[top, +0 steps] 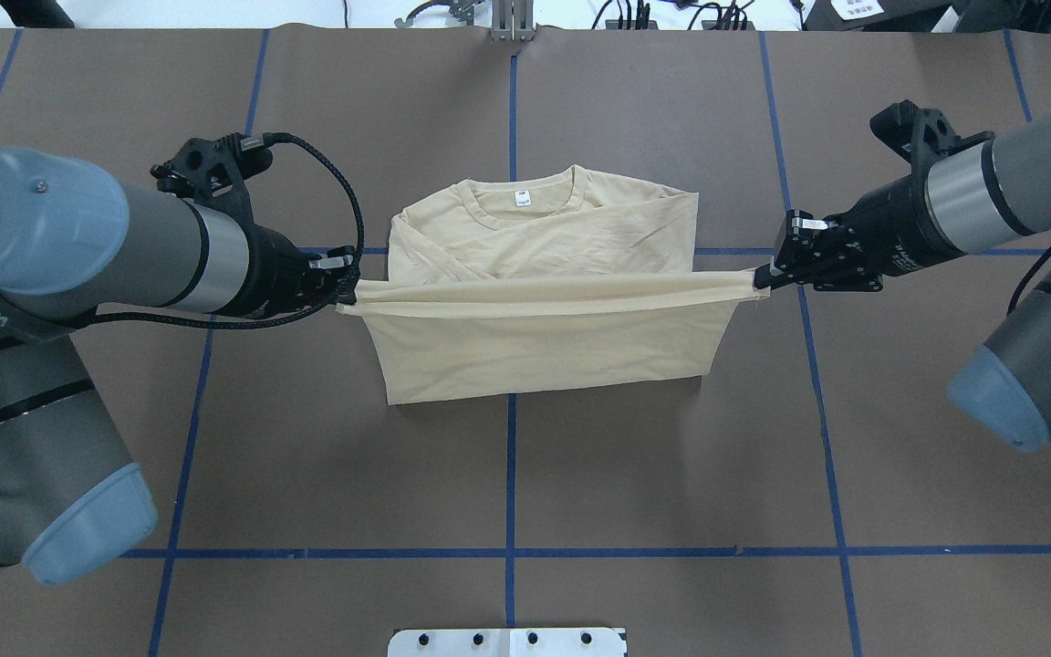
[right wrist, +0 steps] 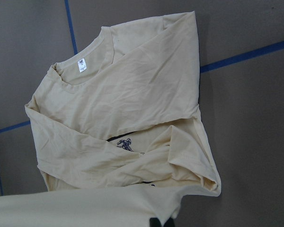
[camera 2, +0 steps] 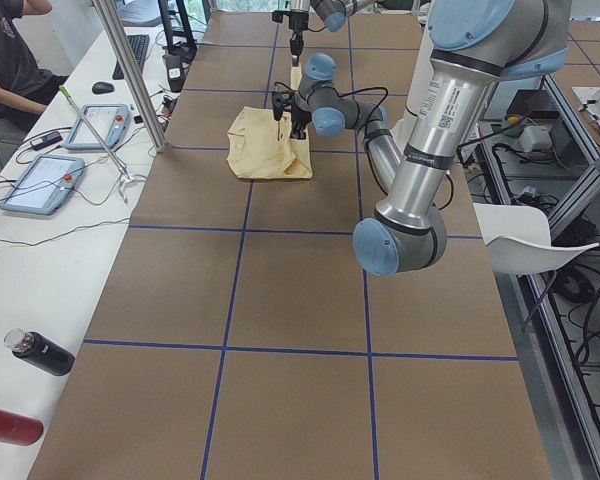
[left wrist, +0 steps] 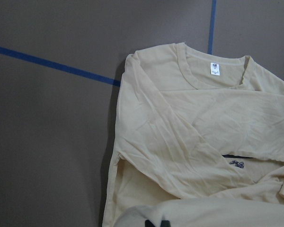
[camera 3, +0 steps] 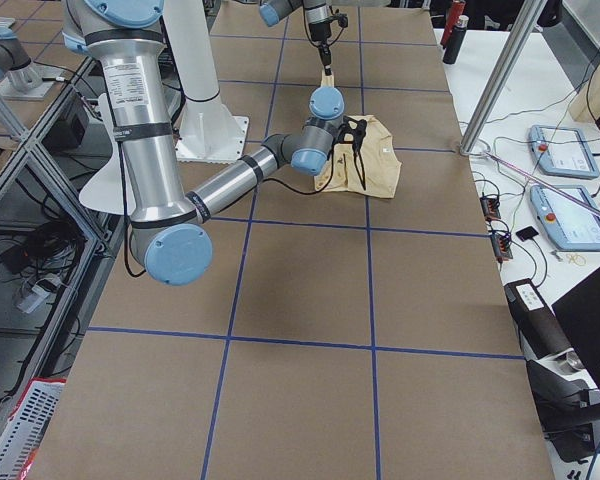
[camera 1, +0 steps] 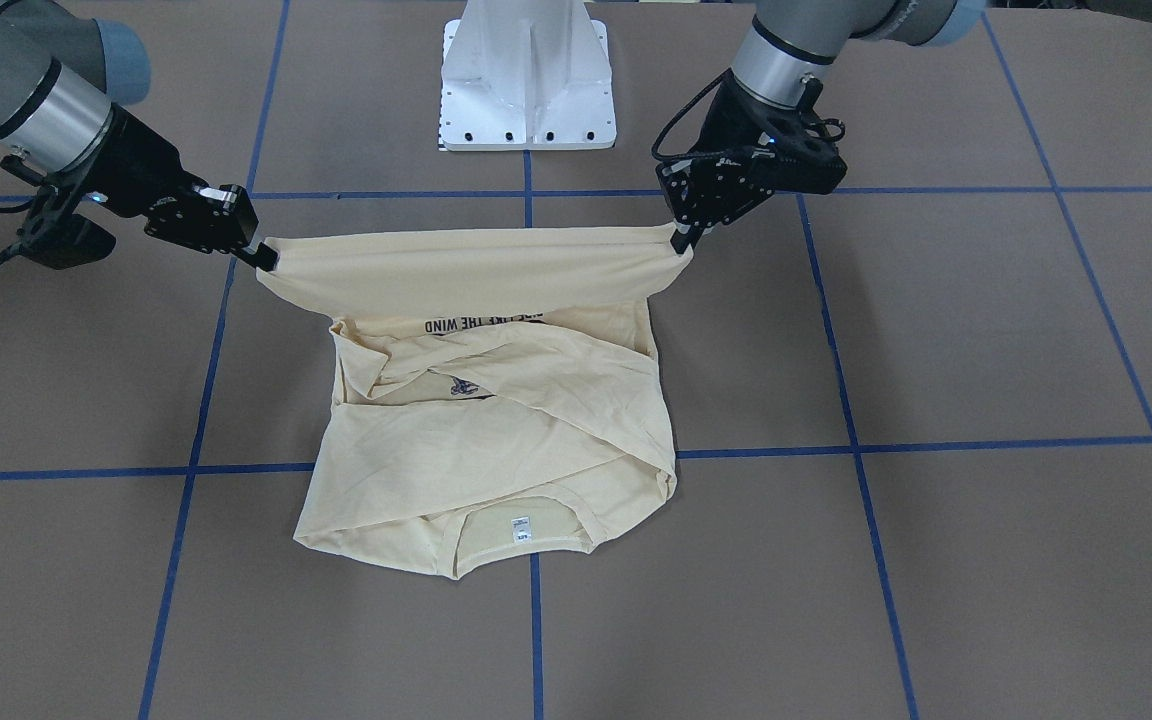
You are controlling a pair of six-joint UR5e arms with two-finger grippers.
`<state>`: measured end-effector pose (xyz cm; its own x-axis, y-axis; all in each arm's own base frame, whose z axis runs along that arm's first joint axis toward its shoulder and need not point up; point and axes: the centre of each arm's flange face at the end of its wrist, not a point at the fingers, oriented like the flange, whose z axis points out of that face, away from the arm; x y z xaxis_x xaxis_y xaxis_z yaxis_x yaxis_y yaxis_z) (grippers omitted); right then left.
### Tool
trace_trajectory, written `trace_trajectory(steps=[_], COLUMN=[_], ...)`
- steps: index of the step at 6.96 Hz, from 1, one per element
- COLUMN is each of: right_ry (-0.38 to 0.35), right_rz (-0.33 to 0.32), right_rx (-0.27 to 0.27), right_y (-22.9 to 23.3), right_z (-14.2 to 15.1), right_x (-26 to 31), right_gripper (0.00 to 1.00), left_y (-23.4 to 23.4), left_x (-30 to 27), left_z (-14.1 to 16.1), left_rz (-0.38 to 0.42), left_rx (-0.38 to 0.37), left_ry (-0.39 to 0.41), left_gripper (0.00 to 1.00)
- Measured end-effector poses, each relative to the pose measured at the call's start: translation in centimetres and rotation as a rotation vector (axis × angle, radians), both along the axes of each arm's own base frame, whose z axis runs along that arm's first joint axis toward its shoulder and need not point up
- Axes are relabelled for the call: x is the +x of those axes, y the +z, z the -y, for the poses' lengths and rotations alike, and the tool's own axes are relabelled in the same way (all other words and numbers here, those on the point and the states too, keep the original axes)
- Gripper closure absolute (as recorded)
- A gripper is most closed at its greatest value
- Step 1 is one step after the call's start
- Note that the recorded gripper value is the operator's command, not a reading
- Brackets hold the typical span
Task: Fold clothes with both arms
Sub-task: 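Lay the hem down near the collar with both grippers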
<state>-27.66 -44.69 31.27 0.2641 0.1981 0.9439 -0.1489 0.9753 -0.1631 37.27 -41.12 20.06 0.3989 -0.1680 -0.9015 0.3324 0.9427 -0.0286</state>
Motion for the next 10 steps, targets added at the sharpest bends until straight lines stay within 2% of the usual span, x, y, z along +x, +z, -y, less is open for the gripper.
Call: trace_trajectory(steps=[3,7,10], right_ry=[0.024,0.055,0.071], right_rz=[-0.008,-0.029,-0.057], right_rx=[0.001,-0.016,-0.038], right_y=[-0.6,-0.2,0.4], right_z=[2.9,6.5,9.8], right_x=[-1.8,-3.0,-5.0], right_gripper=[1.00,1.00,1.00], left_y=[0.2,0.8,2.8], left_x=[1.1,3.2,5.6], left_z=[2.1,7.5,11.4], left_rz=[0.017,0.059,0.082], left_rx=[-0.012,-0.044,-0.033], left_ry=[-0.018,-0.066,-0.074], left_gripper=[1.00,1.00,1.00])
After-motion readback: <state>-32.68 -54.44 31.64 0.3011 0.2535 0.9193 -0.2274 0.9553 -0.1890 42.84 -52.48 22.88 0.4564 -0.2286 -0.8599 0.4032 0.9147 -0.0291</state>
